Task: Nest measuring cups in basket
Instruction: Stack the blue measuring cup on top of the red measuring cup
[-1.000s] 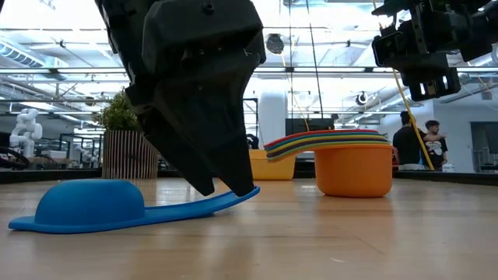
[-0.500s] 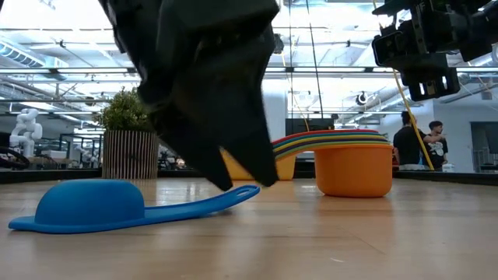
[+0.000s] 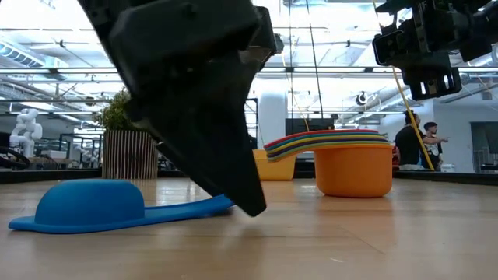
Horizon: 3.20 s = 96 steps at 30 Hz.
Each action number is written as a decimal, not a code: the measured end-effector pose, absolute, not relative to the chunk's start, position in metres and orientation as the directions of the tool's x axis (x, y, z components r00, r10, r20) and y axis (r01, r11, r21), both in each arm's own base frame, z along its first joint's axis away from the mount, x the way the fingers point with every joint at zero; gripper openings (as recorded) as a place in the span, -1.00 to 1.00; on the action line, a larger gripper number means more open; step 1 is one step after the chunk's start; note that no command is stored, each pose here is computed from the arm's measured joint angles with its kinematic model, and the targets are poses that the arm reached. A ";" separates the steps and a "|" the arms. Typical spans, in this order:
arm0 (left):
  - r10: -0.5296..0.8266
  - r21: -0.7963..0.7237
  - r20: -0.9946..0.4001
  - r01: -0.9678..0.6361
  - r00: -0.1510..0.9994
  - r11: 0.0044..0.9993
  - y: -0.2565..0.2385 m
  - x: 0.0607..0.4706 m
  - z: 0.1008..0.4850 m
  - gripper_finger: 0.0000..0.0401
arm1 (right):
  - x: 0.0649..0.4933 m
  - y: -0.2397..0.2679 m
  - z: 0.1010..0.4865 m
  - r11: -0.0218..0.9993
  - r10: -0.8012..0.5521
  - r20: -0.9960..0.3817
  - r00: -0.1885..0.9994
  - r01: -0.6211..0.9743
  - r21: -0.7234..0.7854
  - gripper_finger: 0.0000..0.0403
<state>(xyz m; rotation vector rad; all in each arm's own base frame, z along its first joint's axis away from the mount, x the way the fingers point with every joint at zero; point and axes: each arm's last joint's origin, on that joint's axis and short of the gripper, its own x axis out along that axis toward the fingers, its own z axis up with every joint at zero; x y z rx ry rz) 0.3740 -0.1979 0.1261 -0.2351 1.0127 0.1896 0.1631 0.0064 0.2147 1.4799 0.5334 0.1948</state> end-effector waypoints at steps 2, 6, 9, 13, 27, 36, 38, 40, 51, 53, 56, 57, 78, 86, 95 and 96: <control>0.039 -0.117 -0.852 -0.263 0.522 0.958 -0.198 0.375 0.126 0.57 | 0.163 0.006 0.215 0.100 0.441 -0.221 0.870 0.197 0.975 0.47; 0.044 -0.120 -0.842 -0.265 0.538 0.957 -0.195 0.378 0.126 0.21 | 0.163 0.006 0.215 0.096 0.438 -0.221 0.871 0.200 0.975 0.47; 0.032 -0.129 -0.831 -0.249 0.555 0.960 -0.193 0.382 0.127 -0.06 | 0.163 0.006 0.214 0.096 0.420 -0.224 0.879 0.202 0.975 0.47; 0.015 -0.146 -0.818 -0.234 0.575 0.961 -0.190 0.387 0.127 -0.38 | 0.164 0.005 0.214 0.086 0.409 -0.224 0.884 0.208 0.974 0.47; -0.005 -0.194 -0.827 -0.277 0.562 0.941 -0.190 0.387 0.127 0.33 | 0.164 0.006 0.215 0.072 0.410 -0.224 0.884 0.213 0.974 0.47; -0.001 -0.185 -0.838 -0.283 0.545 0.941 -0.208 0.377 0.120 0.67 | 0.164 0.006 0.215 0.081 0.410 -0.219 0.885 0.204 0.976 0.47; 0.018 -0.160 -0.835 -0.273 0.550 0.949 -0.211 0.375 0.117 0.58 | 0.164 0.006 0.216 0.081 0.410 -0.214 0.887 0.198 0.977 0.47; 0.022 -0.151 -0.832 -0.265 0.554 0.952 -0.213 0.374 0.116 0.44 | 0.164 0.006 0.216 0.082 0.410 -0.213 0.887 0.197 0.977 0.47; 0.017 -0.163 -0.821 -0.263 0.571 0.951 -0.209 0.379 0.116 -0.36 | 0.164 0.006 0.218 0.076 0.414 -0.195 0.889 0.180 0.981 0.47; 0.014 -0.170 -0.817 -0.265 0.576 0.949 -0.207 0.380 0.118 -0.36 | 0.164 0.006 0.218 0.074 0.414 -0.193 0.890 0.178 0.981 0.47; 0.005 -0.182 -0.814 -0.263 0.581 0.947 -0.204 0.382 0.123 -0.36 | 0.164 0.006 0.218 0.073 0.414 -0.190 0.890 0.175 0.982 0.47; 0.004 -0.181 -0.810 -0.258 0.586 0.949 -0.203 0.383 0.126 -0.36 | 0.164 0.006 0.218 0.073 0.414 -0.190 0.890 0.175 0.982 0.47; 0.073 -0.262 -0.383 -0.184 0.921 0.947 -0.153 0.370 0.298 -0.33 | 0.166 0.003 0.245 -0.019 0.330 0.064 0.942 -0.061 0.998 0.47; 0.273 -0.164 0.095 -0.255 0.957 0.953 -0.103 0.359 0.386 -0.30 | 0.163 -0.006 0.272 -0.146 0.014 0.353 0.935 -0.348 0.926 0.47; 0.372 -0.151 0.534 -0.347 0.760 0.926 -0.051 0.343 0.440 -0.31 | 0.155 -0.010 0.316 -0.132 -0.215 0.557 0.802 -0.589 0.797 0.47; 0.375 -0.162 0.568 -0.346 0.733 0.924 -0.046 0.341 0.444 -0.31 | 0.156 -0.010 0.323 -0.120 -0.214 0.559 0.801 -0.590 0.799 0.47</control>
